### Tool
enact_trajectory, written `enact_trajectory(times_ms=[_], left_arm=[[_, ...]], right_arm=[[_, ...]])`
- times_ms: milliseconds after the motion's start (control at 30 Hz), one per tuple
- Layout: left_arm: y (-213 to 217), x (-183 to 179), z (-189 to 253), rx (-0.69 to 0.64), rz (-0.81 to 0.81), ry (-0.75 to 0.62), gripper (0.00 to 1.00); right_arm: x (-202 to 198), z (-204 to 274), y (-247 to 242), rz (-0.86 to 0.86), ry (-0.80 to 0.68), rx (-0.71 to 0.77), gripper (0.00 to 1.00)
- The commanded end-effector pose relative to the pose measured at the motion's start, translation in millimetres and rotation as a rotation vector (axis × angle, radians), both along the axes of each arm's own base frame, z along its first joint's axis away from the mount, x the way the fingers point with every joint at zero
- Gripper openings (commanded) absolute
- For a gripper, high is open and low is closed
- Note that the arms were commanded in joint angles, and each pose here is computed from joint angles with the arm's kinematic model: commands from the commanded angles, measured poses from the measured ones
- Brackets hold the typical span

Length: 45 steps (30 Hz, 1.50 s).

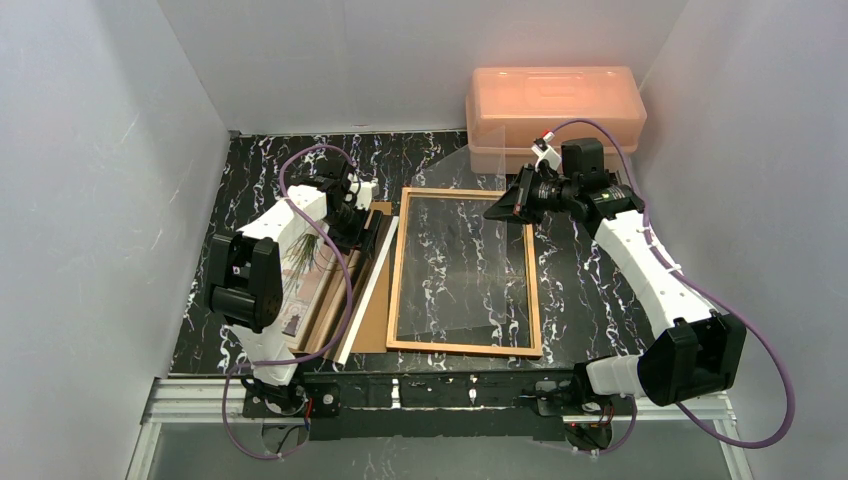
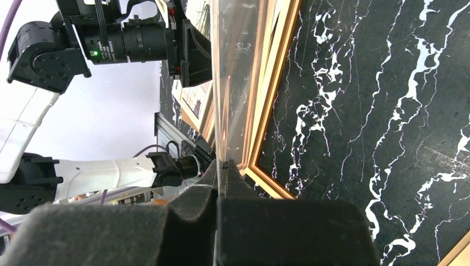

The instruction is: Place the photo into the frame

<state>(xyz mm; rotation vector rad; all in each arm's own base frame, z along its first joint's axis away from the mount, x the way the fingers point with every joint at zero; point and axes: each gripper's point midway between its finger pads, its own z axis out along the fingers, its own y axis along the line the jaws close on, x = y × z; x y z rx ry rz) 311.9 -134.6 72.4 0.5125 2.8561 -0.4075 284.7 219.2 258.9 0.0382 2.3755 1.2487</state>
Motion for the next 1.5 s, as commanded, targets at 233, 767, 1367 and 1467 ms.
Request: enact_trajectory(times_ms=[233, 767, 1367, 1467], left_arm=[[0.3, -4.2, 9.1, -0.017, 0.006, 0.005, 0.65], [-2.6, -3.7, 10.7, -0.027, 0.012, 0.015, 0.65], [-4.6, -4.0, 9.1, -0.034, 0.009, 0.026, 0.65], [-4.7, -4.7, 8.4, -0.035, 0.012, 0.03, 0.65]], right_arm=[[-5.1, 6.0, 4.6, 0.053, -0.034, 0.046, 0.01], [8.8, -3.4, -5.1, 0.014, -0.038, 0.042, 0.01], [9.8, 15.5, 1.0, 0.02, -0.05, 0.106, 0.01], [8.0, 8.5, 0.8, 0.019, -0.033, 0.103, 0.01]])
